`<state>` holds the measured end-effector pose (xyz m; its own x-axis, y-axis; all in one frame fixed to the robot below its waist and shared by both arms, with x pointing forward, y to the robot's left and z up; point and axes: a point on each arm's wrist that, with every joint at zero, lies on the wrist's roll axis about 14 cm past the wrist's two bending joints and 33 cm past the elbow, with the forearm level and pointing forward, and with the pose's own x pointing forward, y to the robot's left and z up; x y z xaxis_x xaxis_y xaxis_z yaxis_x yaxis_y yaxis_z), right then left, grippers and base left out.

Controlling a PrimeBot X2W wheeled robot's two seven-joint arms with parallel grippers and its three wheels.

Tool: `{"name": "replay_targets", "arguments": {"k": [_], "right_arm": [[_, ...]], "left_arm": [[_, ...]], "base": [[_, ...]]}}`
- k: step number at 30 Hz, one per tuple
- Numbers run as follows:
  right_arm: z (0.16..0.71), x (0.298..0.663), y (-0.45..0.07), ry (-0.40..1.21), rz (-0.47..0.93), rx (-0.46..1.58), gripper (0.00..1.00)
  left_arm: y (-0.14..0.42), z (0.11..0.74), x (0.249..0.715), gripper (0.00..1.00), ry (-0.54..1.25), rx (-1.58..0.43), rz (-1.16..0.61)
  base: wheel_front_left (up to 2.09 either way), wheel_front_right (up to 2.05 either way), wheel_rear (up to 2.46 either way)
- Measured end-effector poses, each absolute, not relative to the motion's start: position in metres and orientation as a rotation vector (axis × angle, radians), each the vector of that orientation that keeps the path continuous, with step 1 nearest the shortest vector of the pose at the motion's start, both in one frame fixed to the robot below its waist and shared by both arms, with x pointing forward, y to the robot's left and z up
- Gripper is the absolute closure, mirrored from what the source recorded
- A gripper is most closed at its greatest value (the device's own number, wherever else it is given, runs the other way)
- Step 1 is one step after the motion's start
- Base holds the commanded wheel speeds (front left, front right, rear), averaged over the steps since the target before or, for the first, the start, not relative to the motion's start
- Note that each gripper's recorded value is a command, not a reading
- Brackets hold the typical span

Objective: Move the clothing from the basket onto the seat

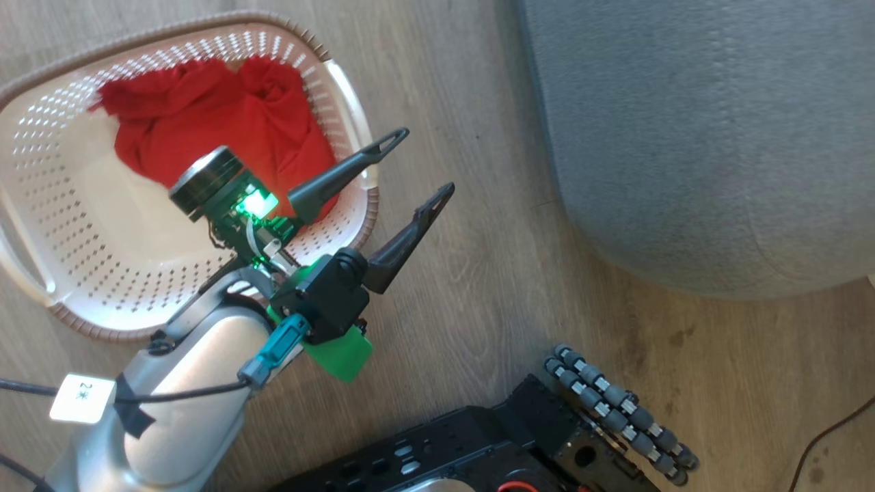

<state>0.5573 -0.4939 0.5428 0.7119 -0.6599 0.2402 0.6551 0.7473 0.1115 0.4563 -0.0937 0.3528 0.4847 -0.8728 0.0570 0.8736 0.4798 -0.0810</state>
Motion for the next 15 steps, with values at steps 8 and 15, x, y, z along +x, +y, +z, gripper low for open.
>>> {"name": "replay_targets", "arguments": {"k": [8, 15], "right_arm": [[0.422, 0.564, -0.472, 0.096, -0.700, 0.036, 1.00], [0.374, 0.544, -0.460, 0.305, -0.672, 0.055, 1.00]], "left_arm": [[-0.085, 0.341, 0.455, 0.00, 0.026, -0.100, -1.035], [-0.086, 0.346, 0.456, 0.00, 0.014, -0.096, -1.031]], "base": [[0.00, 0.00, 0.00], [0.00, 0.00, 0.00]]}}
